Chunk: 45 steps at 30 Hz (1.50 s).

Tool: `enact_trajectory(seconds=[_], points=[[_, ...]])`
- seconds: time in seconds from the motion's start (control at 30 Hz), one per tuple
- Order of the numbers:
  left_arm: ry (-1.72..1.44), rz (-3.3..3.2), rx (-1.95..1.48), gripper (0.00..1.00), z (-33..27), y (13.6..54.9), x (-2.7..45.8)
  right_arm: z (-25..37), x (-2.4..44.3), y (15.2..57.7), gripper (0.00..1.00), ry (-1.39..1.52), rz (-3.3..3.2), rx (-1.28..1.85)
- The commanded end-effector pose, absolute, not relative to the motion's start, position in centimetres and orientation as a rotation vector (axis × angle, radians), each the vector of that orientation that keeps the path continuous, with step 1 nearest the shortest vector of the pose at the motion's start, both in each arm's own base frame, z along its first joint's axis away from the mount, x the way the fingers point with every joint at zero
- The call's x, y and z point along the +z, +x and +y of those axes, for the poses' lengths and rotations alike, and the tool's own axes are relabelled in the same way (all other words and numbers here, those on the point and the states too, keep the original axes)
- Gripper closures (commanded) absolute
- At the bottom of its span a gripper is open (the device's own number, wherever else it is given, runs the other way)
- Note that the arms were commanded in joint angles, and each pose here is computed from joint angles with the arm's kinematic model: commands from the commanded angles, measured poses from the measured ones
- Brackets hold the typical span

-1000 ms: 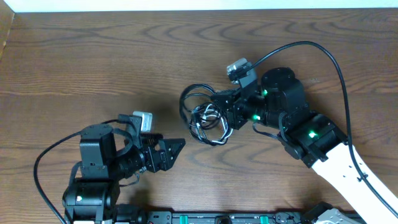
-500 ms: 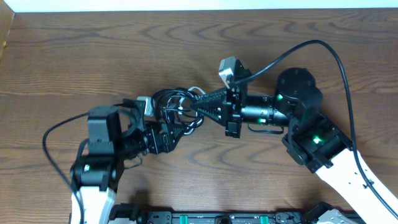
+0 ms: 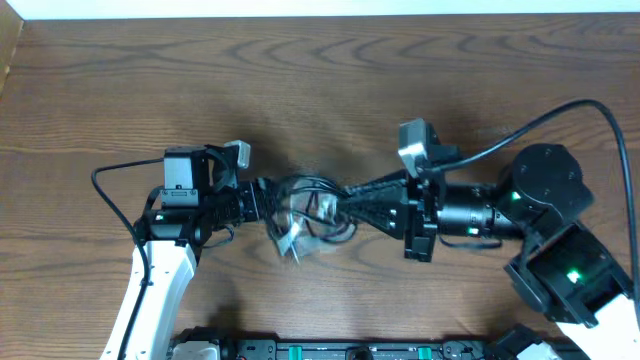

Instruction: Untangle cables

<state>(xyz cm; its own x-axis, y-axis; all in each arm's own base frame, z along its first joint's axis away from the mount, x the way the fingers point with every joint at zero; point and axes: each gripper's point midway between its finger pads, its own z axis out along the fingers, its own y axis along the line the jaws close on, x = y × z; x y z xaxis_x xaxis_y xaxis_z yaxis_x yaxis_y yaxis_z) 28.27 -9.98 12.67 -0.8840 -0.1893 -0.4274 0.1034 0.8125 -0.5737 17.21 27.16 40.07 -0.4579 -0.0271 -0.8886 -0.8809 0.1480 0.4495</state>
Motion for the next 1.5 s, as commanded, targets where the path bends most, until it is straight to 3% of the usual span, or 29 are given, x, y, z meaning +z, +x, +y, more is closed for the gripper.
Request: enact_trajectory(seconds=[0.0,0.2,0.3,0.37,0.47,0.5,0.57,0.67,0.73,0.8,0.87,0.93,1.03,1.1,1.13,1.2,1.33,1.47], points=[[-0.019,2.436,-1.011,0.39,-11.9,28.2,15.1,25.9,37.6,20.2,0.99,-0.767,1.788,1.207],[0.298,2.094,-1.485,0.37,-16.4,26.5,23.3,21.5,29.8,26.4,0.99,-0.381,2.159,0.762],[0.295,2.055,-1.549,0.37,-16.7,26.5,24.7,21.1,28.0,28.0,0.99,-0.186,2.245,0.746],[0.289,2.058,-1.553,0.37,-16.7,26.5,24.7,24.5,28.8,26.3,0.99,-0.426,2.195,0.943],[0.290,2.063,-1.554,0.37,-16.7,26.3,24.6,29.6,32.5,19.8,0.99,-1.109,1.772,1.329],[0.293,2.062,-1.560,0.37,-16.7,26.2,24.6,29.5,32.0,20.7,0.99,-1.074,1.802,1.284],[0.310,2.055,-1.578,0.37,-16.8,26.0,24.8,27.8,29.5,24.9,0.99,-0.826,2.005,1.056],[0.308,2.068,-1.578,0.37,-16.8,25.7,24.5,20.1,24.9,31.0,0.99,-0.202,2.281,0.518],[0.319,2.074,-1.572,0.37,-16.8,25.6,24.2,14.4,23.0,31.7,0.99,0.145,2.326,0.214],[0.331,2.081,-1.563,0.37,-16.8,25.4,23.9,12.6,22.1,31.0,0.99,0.212,2.354,0.114],[0.329,2.090,-1.542,0.37,-16.7,25.5,23.6,14.1,21.8,30.6,0.99,0.111,2.395,0.191],[0.312,2.108,-1.504,0.37,-16.7,25.8,23.2,18.3,22.4,29.7,0.99,-0.167,2.406,0.414],[0.329,2.133,-1.473,0.37,-17.5,25.7,22.7,26.9,26.6,24.4,0.99,-0.873,2.113,0.983],[0.380,2.139,-1.465,0.37,-18.5,25.2,22.5,29.0,29.8,21.4,0.99,-1.118,1.847,1.196],[0.437,2.148,-1.457,0.37,-19.5,24.5,22.1,29.4,31.0,22.2,0.99,-1.113,1.771,1.177],[0.460,2.188,-1.426,0.37,-20.3,23.9,21.3,28.5,30.9,25.8,0.99,-0.930,1.846,1.009],[0.485,2.288,-1.305,0.37,-21.1,23.2,19.1,21.1,28.9,33.5,0.99,-0.263,2.066,0.528],[0.464,2.354,-1.193,0.37,-20.9,23.3,17.6,15.1,26.5,34.3,0.99,0.054,2.150,0.218]])
